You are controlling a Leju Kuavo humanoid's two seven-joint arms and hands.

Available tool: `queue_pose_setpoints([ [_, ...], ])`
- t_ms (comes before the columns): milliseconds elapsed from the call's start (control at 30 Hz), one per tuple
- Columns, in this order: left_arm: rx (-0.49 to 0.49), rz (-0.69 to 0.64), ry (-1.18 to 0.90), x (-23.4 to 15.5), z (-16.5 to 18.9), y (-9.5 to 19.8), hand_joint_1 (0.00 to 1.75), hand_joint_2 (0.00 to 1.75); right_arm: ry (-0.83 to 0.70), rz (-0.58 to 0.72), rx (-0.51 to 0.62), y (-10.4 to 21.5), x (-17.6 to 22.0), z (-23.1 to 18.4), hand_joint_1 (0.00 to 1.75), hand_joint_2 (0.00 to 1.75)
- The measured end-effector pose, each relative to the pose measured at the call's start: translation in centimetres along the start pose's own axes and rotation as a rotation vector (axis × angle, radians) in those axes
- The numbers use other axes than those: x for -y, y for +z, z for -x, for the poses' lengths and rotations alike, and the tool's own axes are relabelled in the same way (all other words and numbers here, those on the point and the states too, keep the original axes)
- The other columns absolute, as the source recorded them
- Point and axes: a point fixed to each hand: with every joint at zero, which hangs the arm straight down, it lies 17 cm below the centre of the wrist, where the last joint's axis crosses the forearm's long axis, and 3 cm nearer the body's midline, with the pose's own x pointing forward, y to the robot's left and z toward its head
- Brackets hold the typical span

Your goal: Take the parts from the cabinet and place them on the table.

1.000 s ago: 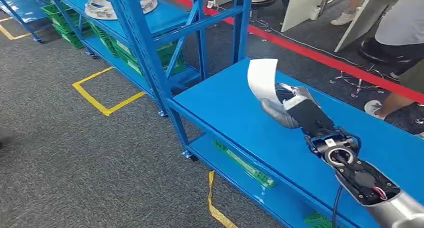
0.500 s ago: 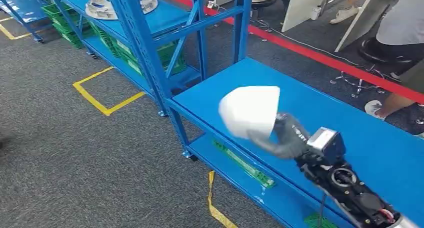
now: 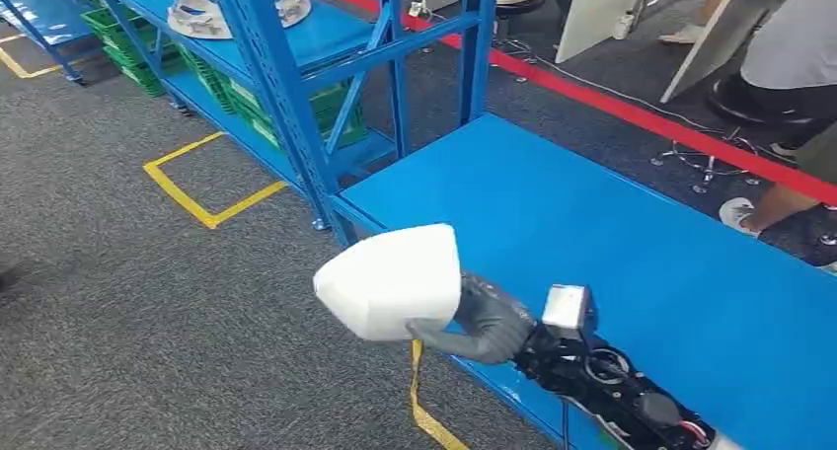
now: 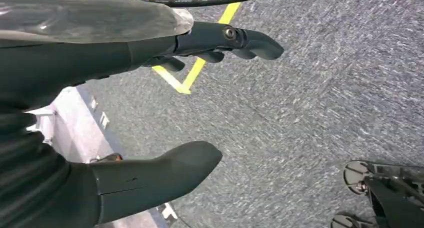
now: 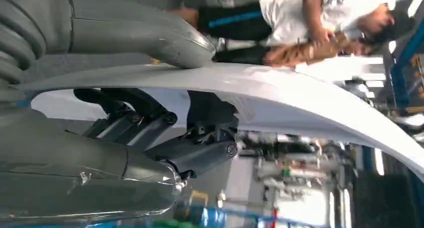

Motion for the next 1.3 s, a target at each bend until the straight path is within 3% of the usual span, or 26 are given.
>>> queue_pose_setpoints([
  [233,-0.003,0.001,-0.009,0.2,0.0,0.0,0.0,1.75,-0.044,-0.037,-0.014,-1.7,-2.5,2.2,1.75,1.75],
  [1300,-0.032,-0.013,0.004,-0.5,0.5,0.0,0.0,1.75,-0.041,0.001,-0.066,-1.1,-2.0,4.7,1.75,1.75],
])
